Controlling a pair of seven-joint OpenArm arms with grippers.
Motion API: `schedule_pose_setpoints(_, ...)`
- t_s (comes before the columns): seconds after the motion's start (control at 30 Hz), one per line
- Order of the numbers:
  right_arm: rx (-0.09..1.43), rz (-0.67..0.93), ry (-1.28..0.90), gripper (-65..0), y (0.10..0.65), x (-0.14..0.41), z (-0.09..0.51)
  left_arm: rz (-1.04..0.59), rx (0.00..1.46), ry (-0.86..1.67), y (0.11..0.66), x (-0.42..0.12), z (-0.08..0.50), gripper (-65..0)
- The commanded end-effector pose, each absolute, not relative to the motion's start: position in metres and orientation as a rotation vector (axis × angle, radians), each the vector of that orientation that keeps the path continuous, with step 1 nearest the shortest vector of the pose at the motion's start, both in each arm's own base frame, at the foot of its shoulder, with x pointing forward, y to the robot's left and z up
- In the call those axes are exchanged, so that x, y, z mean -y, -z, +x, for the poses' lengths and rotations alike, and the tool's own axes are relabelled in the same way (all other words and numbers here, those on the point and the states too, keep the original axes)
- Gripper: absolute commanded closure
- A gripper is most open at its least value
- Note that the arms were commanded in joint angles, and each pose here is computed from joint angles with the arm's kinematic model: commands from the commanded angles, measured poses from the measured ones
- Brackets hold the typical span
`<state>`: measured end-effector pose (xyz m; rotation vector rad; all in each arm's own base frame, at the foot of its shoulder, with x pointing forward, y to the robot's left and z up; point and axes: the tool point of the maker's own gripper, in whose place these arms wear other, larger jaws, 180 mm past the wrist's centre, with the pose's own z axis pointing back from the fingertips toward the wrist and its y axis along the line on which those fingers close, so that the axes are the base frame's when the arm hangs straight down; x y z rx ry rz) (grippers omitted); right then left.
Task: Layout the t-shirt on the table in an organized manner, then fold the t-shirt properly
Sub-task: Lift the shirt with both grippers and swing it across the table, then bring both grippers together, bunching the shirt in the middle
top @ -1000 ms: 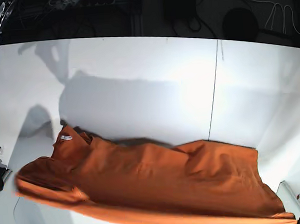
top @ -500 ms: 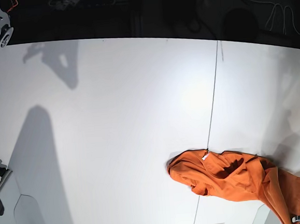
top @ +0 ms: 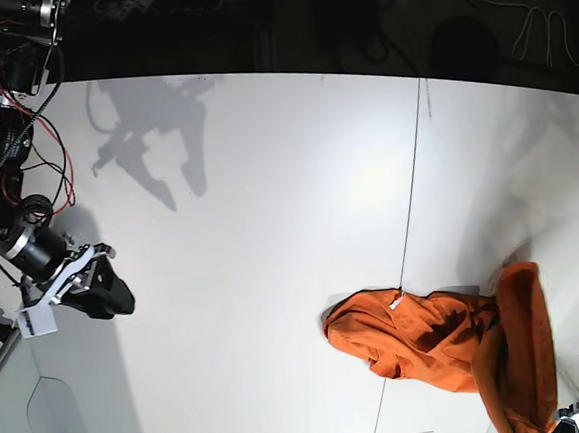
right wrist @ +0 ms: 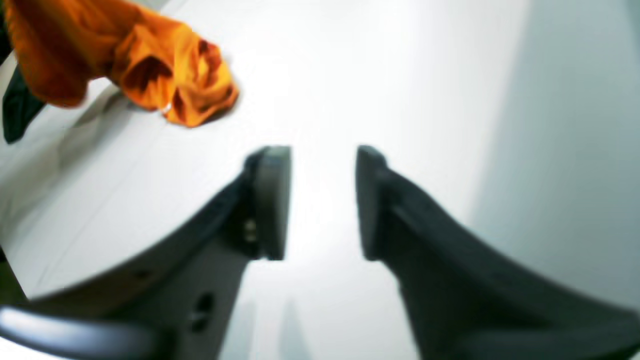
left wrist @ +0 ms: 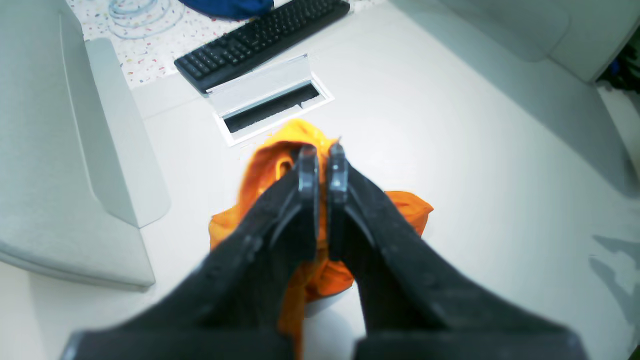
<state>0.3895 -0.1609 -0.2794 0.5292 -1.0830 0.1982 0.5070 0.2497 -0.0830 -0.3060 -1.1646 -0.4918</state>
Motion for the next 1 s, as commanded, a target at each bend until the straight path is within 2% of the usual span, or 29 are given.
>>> schedule_pose_setpoints(0.0,1.159,0.555,-0.217,-24.5,0.259,0.152,0.400,-0.341,1.237,0.504,0.057,-0.244,0.507,0.0)
schedule_pose_setpoints(0.2,1.105,0.557,-0.335,-24.5,0.282,0.095,0.398,-0.400,1.229,0.648,0.072,-0.194,0.481,0.0)
schedule_pose_setpoints(0.37,1.084,0.554,-0.336,-24.5,0.289,0.078,0.398,-0.450,1.330,0.855,0.047,-0.116,0.458,0.0)
schedule_pose_setpoints(0.47,1.075,0.537,-0.337,-24.5,0.293,0.077,0.397,-0.538,1.384,0.917,0.033,-0.072,0.450,0.0)
schedule_pose_setpoints(0.63,1.047,0.427,-0.316,-24.5,0.309,0.103,0.396,-0.727,1.424,0.995,0.017,0.007,0.435,0.0)
schedule_pose_setpoints(0.77,1.067,0.388,-0.228,-24.5,0.308,0.135,0.397,-0.841,1.392,1.115,0.016,0.078,0.410,0.0)
schedule_pose_setpoints(0.97,1.110,0.333,-0.100,-24.5,0.301,0.181,0.398,-0.903,1.314,1.345,0.022,0.163,0.361,0.0)
